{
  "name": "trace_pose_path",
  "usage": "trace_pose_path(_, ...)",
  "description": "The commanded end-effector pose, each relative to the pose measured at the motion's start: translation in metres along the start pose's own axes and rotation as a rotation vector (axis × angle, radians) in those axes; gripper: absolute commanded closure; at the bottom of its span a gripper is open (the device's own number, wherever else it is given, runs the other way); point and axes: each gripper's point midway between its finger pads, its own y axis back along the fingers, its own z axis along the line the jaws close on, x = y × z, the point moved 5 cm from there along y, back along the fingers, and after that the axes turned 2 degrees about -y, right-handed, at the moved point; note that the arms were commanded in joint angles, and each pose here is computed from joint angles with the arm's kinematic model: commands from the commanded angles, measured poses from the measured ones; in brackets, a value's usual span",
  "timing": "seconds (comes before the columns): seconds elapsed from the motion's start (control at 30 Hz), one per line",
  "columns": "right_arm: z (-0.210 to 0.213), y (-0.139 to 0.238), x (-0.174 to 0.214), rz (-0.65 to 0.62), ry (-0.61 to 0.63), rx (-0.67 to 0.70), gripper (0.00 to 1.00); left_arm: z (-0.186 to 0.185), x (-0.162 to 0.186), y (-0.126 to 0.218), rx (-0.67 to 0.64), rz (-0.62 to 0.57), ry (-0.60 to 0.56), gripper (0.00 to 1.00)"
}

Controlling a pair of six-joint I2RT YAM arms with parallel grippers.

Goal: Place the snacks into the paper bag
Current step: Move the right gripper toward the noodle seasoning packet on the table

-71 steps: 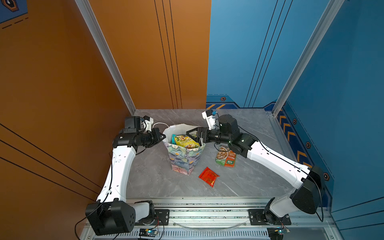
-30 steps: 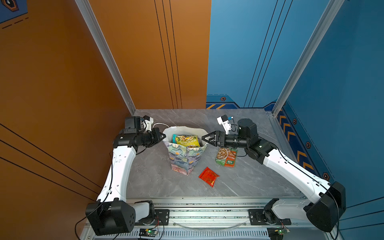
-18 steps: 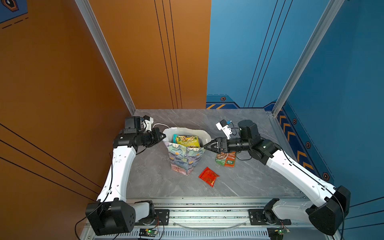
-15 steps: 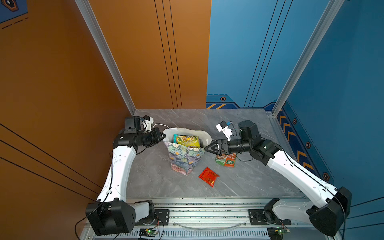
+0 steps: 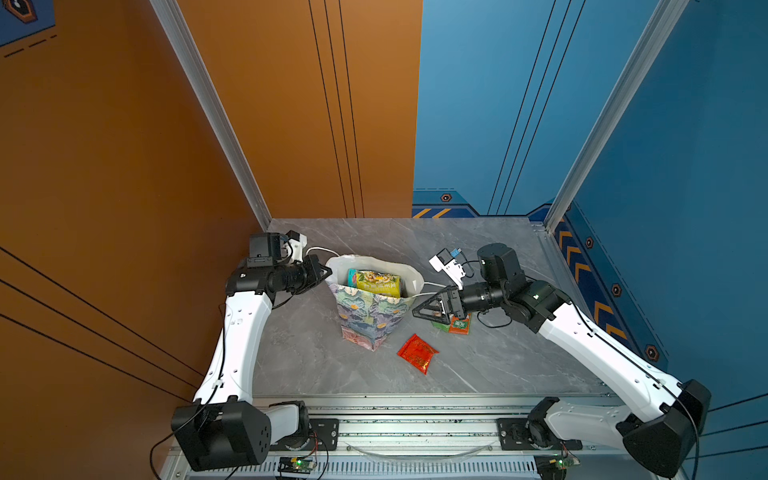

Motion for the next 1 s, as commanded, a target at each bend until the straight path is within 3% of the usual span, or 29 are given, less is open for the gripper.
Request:
trace_pose_path(0.0,0.013,0.006,0.008,0.047,0.058,-0.025,0.0,-0.001,-0.01,0.006,0.01,-0.061,-0.028,1.0)
trace_pose_path(0.6,0.002,-0.034,0.028,0.291,0.028,-0.061,0.0,-0.003,-0.011,0.003,0.038,-0.054,-0.032,1.0)
trace_pose_path(0.8,0.0,-0.006,0.022,0.181,0.023,0.023,0.0,-0.003,-0.011,0.004,0.038,-0.055,-0.03,1.0)
trace_pose_path(0.97,-0.029,0.035,0.02,0.002,-0.116,0.168,0.08,-0.001,-0.013,0.004,0.03,-0.063,-0.028,1.0)
